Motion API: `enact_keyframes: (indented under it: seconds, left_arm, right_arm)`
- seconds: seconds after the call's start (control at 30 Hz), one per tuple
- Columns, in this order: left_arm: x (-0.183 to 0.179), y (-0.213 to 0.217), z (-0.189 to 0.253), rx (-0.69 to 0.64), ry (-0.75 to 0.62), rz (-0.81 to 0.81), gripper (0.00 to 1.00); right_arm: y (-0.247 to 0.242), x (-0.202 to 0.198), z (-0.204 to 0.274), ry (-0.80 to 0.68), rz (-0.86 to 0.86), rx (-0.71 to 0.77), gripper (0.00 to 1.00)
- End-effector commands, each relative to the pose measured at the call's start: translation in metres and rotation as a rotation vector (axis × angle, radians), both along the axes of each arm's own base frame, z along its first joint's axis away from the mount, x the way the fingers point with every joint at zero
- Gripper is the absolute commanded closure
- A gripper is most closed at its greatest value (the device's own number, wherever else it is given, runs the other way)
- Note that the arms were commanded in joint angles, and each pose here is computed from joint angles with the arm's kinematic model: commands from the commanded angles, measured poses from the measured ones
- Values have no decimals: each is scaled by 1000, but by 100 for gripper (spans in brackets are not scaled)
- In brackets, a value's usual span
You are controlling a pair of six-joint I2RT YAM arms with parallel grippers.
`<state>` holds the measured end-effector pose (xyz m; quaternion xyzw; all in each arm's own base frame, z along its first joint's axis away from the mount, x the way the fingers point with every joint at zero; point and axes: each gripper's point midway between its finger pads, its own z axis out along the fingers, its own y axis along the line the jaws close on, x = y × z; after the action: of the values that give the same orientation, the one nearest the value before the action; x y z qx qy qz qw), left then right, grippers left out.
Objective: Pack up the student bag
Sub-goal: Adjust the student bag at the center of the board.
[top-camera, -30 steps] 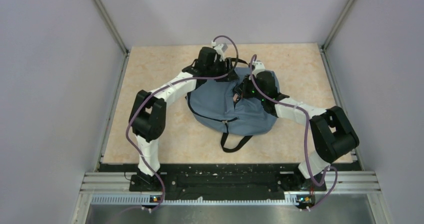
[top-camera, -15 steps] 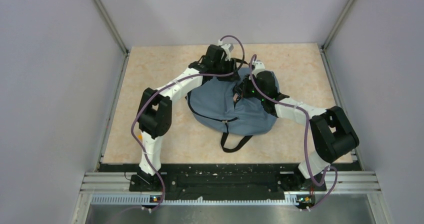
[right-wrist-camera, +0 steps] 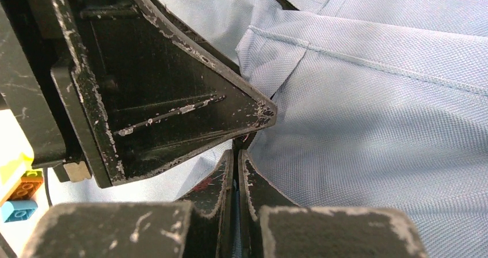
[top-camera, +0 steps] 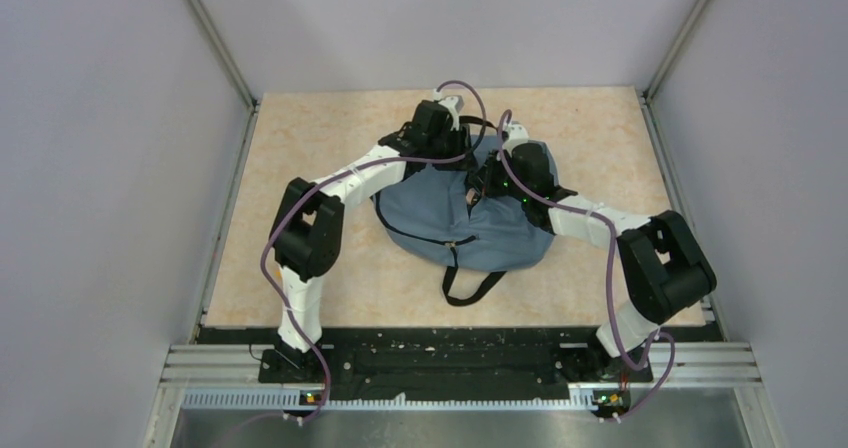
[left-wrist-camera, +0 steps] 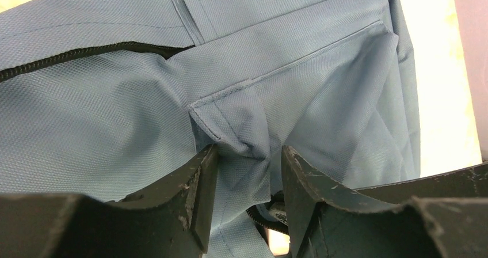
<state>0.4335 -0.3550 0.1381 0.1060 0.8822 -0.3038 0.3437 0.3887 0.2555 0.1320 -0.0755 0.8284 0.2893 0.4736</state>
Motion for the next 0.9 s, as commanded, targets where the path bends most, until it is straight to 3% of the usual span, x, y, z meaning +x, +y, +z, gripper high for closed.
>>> enact_keyframes:
  seconds: [0.0,0.17,0.23,0.3,0.4,0.67,0.87]
  left_arm:
    - [8,-14,23,-78,-45,-6,50]
    - [21,-23,24,-105,-43,-8,54]
    - [24,-25,22,-119,-34,-7,64]
    - [28,-24,21,-125,-36,7,82]
    - [37,-18,31,-146,-64,42,100]
    - [63,19,105,-375,-221,208,100]
    - [73,48,129,-515,-264,305,100]
  right_arm:
    - [16,-7,3,3,70,3,100]
    - [17,-7,7,-12,83,-4,100]
    - [18,-6,11,-26,97,-10,100]
    - [20,-5,16,-37,114,-22,100]
    - [21,-3,23,-51,129,-42,100]
    - [23,-5,47,-92,210,-114,100]
    - [22,-5,22,-45,251,-189,100]
